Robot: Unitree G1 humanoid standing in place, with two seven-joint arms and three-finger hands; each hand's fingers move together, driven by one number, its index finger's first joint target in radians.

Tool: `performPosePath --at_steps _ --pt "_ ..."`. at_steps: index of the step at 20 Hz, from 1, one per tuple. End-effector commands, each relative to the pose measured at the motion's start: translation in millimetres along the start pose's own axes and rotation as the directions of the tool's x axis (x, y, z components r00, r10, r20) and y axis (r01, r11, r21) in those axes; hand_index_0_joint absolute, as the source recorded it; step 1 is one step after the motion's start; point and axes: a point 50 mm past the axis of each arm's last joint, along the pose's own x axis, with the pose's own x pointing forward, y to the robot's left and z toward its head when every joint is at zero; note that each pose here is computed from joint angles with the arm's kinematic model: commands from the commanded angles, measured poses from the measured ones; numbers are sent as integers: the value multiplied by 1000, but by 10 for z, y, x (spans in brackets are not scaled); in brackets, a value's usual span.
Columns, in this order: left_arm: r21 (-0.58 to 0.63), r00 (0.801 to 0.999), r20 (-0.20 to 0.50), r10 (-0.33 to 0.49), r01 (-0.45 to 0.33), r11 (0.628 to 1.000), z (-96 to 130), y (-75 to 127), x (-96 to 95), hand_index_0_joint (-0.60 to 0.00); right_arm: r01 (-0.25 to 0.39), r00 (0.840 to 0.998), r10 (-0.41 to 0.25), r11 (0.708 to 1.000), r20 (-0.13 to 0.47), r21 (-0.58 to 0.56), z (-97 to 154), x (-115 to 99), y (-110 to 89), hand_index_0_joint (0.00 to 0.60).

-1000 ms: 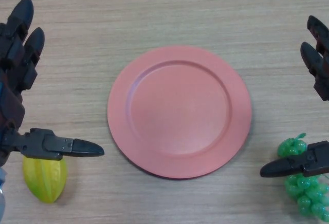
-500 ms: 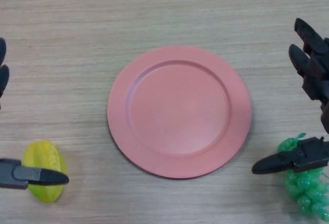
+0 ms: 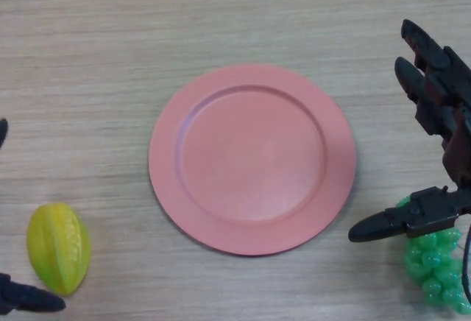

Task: Pick up the yellow starfruit and place it on the plate

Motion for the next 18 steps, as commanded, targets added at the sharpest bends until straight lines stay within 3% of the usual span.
performPosePath --at_steps 1,6,11,18 --pt "168 994 90 56 -70 983 84 183 -39 0 45 982 -41 999 186 -17 267 2 -74 0" --pt "186 994 104 45 -64 980 23 109 75 0 49 982 -45 999 182 -18 261 4 -91 0" --pt "234 984 174 27 -68 970 59 -55 189 0 57 983 -53 998 177 -17 239 -21 -123 0" --pt "262 991 133 15 -50 964 -11 -116 164 0 74 984 -68 997 162 -29 220 -49 -154 0"
